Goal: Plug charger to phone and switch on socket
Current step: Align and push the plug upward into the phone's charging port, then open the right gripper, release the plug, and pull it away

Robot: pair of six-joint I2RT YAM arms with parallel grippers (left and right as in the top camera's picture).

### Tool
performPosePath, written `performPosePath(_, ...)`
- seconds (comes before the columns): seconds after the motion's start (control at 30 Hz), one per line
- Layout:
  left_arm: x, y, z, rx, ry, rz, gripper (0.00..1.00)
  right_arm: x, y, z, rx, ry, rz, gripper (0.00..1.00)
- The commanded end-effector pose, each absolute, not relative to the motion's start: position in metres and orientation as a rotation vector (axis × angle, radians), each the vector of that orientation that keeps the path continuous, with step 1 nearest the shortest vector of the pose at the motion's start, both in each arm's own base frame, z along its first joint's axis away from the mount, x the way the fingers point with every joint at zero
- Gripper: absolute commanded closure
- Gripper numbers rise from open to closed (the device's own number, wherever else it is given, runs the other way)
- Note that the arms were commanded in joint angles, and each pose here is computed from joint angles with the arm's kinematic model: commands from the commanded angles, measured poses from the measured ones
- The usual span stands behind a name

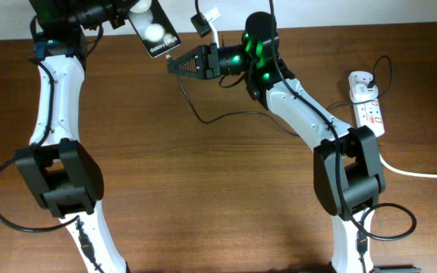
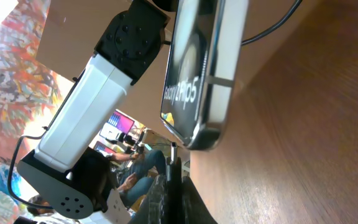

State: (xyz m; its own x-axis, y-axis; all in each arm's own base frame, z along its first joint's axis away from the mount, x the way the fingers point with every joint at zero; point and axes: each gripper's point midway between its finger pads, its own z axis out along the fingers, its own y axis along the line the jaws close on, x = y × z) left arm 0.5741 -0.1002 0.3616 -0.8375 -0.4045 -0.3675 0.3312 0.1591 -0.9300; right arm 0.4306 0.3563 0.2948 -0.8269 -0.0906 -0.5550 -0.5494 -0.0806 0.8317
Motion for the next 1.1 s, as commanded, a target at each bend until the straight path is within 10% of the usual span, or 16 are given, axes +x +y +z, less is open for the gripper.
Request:
performPosePath(0.0,0.569,-0.098,0.373,-0.015,1.871,-1.722,1.0,0.43,0.357,0.296,-0.723,1.852,1.966,0.96)
performPosePath(1.07,0.56,-0.117,0.373,0.046,1.894,-1.768,1.0,0.434,0.357,0.295,-0.691,1.862,1.96,0.96)
